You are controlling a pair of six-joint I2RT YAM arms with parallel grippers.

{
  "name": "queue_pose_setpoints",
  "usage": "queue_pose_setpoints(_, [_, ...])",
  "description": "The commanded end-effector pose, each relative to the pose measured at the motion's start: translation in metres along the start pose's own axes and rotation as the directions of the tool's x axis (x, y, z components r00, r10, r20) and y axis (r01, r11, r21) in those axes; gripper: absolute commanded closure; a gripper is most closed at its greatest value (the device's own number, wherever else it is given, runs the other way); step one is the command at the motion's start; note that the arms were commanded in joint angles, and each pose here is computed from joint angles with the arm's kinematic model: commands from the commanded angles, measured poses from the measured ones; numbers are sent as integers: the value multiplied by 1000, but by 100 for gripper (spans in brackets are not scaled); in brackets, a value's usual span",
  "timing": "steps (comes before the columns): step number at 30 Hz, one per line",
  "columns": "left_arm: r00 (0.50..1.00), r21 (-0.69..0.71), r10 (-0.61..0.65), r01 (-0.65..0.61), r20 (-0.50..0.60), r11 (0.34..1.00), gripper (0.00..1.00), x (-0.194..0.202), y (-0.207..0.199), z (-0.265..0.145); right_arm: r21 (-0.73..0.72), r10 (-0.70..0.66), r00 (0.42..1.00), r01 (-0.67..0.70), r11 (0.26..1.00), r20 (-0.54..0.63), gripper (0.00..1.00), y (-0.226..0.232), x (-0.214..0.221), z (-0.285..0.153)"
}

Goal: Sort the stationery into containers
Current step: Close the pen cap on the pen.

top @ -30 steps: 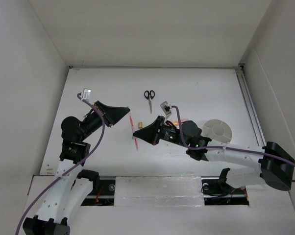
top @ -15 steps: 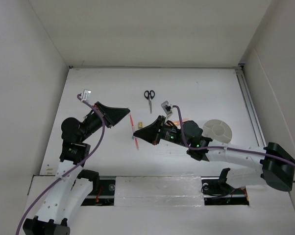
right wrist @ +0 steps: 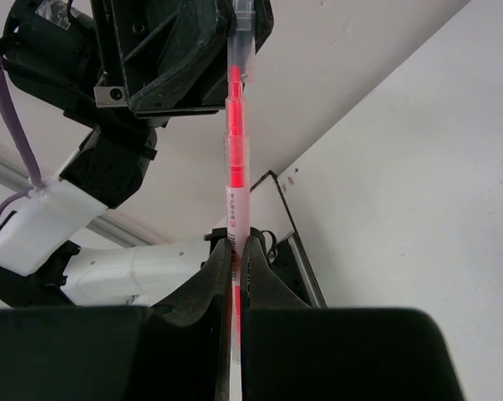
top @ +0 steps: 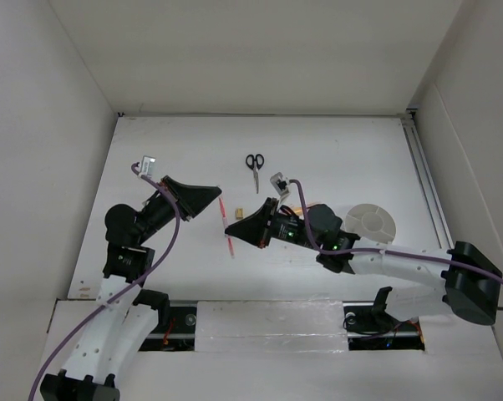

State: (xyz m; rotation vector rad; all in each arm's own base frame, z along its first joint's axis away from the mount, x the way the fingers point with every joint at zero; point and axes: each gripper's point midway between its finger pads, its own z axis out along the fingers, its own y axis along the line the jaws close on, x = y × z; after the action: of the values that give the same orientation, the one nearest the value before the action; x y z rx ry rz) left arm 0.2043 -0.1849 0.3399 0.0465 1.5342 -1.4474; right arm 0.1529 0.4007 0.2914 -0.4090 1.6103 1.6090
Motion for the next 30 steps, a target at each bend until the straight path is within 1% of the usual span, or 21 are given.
queue_pose_setpoints(1, [998,67,58,-57,-22,996,100,8,-9,-4,-71,-35,996,41,997,87,100,24,-33,10])
queue_pose_setpoints(9, [995,68,93,-91,-19,993,100,11,-5,-5,-82,-18,993,28,996,115,100,31,-42,10])
queue_pose_setpoints(14, [995,79,99,-97,-22,992,100,13,-6,-7,-54,-9,990,17,998,143,100,25,-48,8])
queue_pose_setpoints(20, [990,86,140,-138,-26,987,100,16,-3,-7,-68,-2,990,11,998,142,100,29,-50,6])
queue_pose_setpoints(25, [988,103,153,-150,-24,983,100,16,-8,-9,1,4,992,-4,1000,127,100,12,-46,6])
queue_pose_setpoints(30, [988,114,149,-145,-27,983,100,16,-10,-9,37,6,990,-11,999,139,100,7,-49,7])
